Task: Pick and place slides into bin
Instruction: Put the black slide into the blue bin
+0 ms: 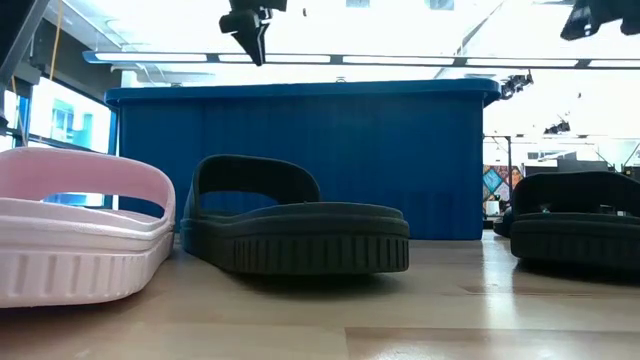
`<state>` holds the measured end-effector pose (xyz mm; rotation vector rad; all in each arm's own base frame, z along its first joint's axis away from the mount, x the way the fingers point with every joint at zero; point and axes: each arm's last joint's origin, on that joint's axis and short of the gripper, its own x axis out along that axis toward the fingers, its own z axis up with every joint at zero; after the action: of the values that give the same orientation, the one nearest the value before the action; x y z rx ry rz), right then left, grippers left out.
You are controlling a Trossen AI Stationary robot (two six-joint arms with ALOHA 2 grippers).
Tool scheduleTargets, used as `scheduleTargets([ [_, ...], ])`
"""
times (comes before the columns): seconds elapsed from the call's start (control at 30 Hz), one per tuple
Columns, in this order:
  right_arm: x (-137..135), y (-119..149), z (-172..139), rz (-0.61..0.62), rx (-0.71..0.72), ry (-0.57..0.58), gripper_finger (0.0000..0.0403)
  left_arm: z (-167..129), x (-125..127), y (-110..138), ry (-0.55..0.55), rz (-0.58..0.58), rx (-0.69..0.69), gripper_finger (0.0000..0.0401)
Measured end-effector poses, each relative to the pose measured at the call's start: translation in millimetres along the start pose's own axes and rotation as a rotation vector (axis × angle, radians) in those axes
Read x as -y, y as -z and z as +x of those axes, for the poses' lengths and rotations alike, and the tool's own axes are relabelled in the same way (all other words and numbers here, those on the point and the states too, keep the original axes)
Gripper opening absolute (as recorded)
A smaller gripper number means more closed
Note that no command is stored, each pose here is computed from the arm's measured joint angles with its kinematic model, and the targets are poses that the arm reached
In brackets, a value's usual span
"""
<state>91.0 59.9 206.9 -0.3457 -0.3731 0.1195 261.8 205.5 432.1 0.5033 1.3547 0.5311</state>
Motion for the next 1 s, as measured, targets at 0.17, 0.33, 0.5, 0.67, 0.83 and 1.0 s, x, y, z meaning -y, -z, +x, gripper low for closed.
scheduleTargets([
  [0.17,1,-26,26,-0.099,-0.019,0.002,0.0,0,-1,1,-0.039,0.0,-0.035,0.0156],
  [0.33,-5,-53,66,-0.155,-0.122,-0.006,0.0,0,-3,-1,-0.061,-0.013,-0.02,0.0156],
  [0.5,-25,-53,105,-0.18,-0.391,-0.01,0.0,0,-4,-2,-0.066,-0.017,-0.014,0.0156],
  [0.67,-50,-32,126,-0.14,-0.658,-0.035,0.0,0,-4,-2,-0.066,-0.021,-0.014,0.0156],
  [0.83,-69,-19,143,-0.023,-0.75,0.007,0.0,0,-3,-2,-0.065,-0.023,-0.015,0.0156],
  [1.0,-81,-17,156,-0.019,-0.815,-0.087,0.0018,0,-3,-2,-0.065,-0.024,-0.015,0.0156],
])
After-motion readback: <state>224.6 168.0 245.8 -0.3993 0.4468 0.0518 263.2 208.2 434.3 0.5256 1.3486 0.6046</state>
